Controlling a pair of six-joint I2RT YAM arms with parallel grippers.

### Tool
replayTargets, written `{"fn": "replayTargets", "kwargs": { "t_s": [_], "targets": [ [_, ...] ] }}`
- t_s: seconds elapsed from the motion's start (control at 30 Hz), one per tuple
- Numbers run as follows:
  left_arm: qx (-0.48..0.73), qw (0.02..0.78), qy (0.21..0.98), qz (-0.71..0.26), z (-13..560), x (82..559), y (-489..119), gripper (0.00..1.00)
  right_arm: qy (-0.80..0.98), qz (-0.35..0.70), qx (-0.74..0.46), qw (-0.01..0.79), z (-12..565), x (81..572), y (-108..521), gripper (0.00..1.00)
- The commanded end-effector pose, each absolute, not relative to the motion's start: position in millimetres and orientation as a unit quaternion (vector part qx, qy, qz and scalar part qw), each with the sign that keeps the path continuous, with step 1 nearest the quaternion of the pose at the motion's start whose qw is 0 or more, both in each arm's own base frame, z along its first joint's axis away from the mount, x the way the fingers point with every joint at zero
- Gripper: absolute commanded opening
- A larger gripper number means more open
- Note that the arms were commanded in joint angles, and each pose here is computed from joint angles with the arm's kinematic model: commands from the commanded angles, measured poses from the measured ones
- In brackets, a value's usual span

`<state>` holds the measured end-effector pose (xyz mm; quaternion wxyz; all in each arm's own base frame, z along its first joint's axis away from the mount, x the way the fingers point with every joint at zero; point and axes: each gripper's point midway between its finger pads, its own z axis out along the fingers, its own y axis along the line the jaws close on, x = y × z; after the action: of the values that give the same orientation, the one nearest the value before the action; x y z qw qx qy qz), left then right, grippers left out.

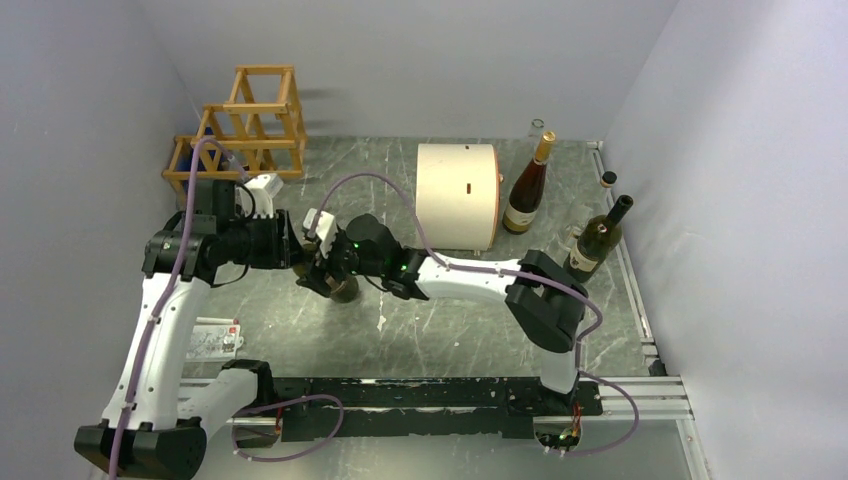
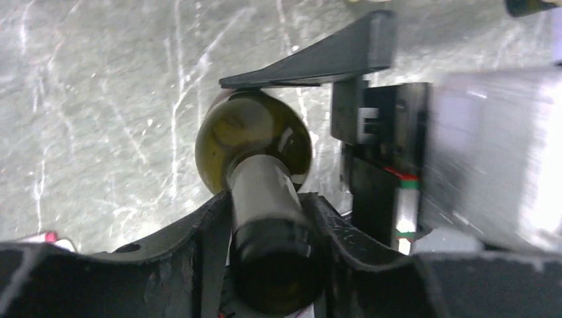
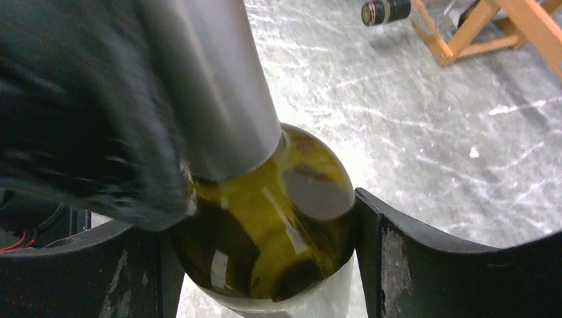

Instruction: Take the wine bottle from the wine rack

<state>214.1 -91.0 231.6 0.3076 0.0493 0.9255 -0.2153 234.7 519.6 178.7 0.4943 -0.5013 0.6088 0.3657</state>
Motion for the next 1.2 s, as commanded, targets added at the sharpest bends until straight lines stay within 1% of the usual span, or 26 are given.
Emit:
{"fn": "replayTargets", "kwargs": {
  "t_s": [0.0, 0.03, 0.07, 0.1, 0.13, 0.17, 0.2, 0.23, 0.33, 0.5, 0.6, 0.73, 0.93, 1.17],
  "targets": [
    [0.104, 0.382, 0.872, -0.286, 280, 212, -116, 0.52, 0.614, 0.382, -0.447, 0.526, 206, 236, 506, 0.34],
    [0.11, 0.393, 0.865, -0.291, 287, 212, -118, 0.56, 0.62, 0.382, -0.439, 0.526, 206, 235, 501, 0.27],
    [0.114, 0.405, 0.857, -0.298, 294, 212, -120, 0.71, 0.625, 0.382, -0.431, 0.527, 207, 235, 496, 0.22],
    [0.118, 0.418, 0.848, -0.305, 302, 212, -122, 0.82, 0.629, 0.385, -0.42, 0.529, 210, 235, 491, 0.16],
    [0.124, 0.43, 0.838, -0.313, 310, 211, -125, 0.89, 0.633, 0.385, -0.412, 0.53, 211, 234, 487, 0.1],
    [0.129, 0.442, 0.828, -0.32, 318, 210, -128, 0.92, 0.638, 0.384, -0.402, 0.532, 213, 234, 481, 0.07],
    [0.131, 0.456, 0.818, -0.326, 327, 211, -129, 0.93, 0.64, 0.384, -0.392, 0.538, 219, 234, 474, 0.02],
    [0.131, 0.465, 0.813, -0.327, 332, 210, -129, 0.94, 0.644, 0.38, -0.384, 0.541, 221, 234, 468, 0.0],
    [0.122, 0.507, 0.795, -0.31, 349, 216, -124, 0.94, 0.659, 0.367, -0.353, 0.554, 231, 234, 442, 0.0],
    [0.086, 0.571, 0.767, -0.279, 371, 234, -110, 0.94, 0.699, 0.32, -0.31, 0.559, 228, 230, 381, 0.0],
    [0.08, 0.601, 0.742, -0.285, 384, 249, -111, 0.94, 0.722, 0.29, -0.274, 0.565, 235, 225, 338, 0.0],
    [0.079, 0.64, 0.705, -0.295, 403, 272, -114, 0.93, 0.765, 0.233, -0.223, 0.557, 226, 218, 280, 0.0],
    [0.081, 0.661, 0.686, -0.293, 405, 306, -116, 0.92, 0.818, 0.143, -0.129, 0.542, 217, 212, 204, 0.0],
    [0.089, 0.659, 0.703, -0.25, 377, 328, -108, 0.9, 0.821, 0.055, -0.029, 0.568, 239, 219, 144, 0.0]
  ]
}}
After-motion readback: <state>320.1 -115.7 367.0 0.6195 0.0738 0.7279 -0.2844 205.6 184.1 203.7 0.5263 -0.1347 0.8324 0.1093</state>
